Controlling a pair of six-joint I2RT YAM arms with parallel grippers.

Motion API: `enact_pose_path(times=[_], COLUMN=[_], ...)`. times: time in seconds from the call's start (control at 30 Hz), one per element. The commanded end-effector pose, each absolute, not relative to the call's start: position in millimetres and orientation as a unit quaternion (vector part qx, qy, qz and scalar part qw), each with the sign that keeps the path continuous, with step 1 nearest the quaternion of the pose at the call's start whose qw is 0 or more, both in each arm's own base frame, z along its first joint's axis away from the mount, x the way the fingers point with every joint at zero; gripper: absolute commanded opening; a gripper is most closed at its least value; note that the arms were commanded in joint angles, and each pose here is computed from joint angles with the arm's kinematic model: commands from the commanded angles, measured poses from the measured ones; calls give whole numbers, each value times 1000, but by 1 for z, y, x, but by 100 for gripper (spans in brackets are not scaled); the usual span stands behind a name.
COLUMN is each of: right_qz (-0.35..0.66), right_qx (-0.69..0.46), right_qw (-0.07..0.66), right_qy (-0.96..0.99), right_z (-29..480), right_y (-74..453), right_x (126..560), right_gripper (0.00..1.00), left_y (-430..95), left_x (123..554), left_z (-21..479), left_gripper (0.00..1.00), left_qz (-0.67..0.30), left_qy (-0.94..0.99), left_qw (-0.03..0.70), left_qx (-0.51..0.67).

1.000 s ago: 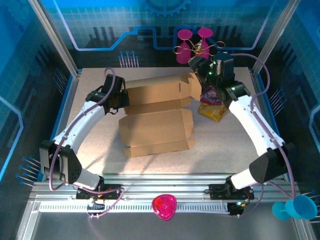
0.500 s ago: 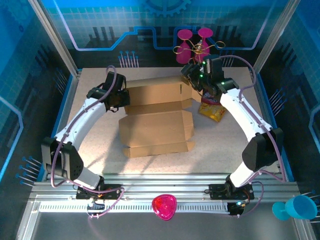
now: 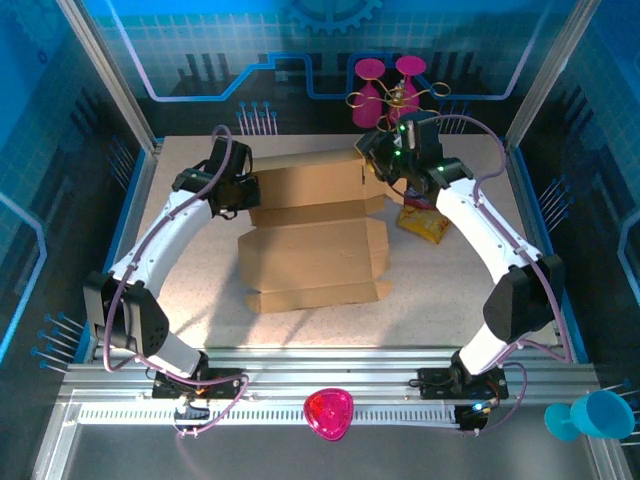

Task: Fold the paper box

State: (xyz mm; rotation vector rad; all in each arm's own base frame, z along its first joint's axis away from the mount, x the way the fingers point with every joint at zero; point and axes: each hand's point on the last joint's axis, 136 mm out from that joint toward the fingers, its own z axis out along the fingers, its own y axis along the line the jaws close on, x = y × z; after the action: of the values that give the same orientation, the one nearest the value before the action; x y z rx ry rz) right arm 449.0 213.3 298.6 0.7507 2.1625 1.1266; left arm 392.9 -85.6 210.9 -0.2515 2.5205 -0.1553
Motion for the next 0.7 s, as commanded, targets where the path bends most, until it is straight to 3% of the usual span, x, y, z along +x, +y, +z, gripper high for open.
enact_pose_path(times=[0.0, 0.4, 0.57, 0.6, 0.67], right_qz=[460, 495, 492, 493, 486], right_qx=[287, 337, 345, 345, 342], right_qw=[284, 255, 260, 262, 276], right_qy=[791, 760, 756, 755, 756], right_z=[316, 318, 320, 322, 325], right_y=[223, 227, 223, 222, 215], right_x=[440, 443, 442, 443, 441], right_gripper=[37, 0, 0, 7, 30], left_y=[-93, -95, -95, -94, -94], left_x=[394, 394, 393, 392, 392], left_z=[217, 219, 222, 223, 225], left_gripper=[0, 0, 0, 0, 0], left_qz=[-78, -77, -78, -78, -81], left_qy=[948, 950, 950, 950, 949], left_qw=[294, 288, 287, 286, 285], left_qx=[-92, -94, -99, -101, -105])
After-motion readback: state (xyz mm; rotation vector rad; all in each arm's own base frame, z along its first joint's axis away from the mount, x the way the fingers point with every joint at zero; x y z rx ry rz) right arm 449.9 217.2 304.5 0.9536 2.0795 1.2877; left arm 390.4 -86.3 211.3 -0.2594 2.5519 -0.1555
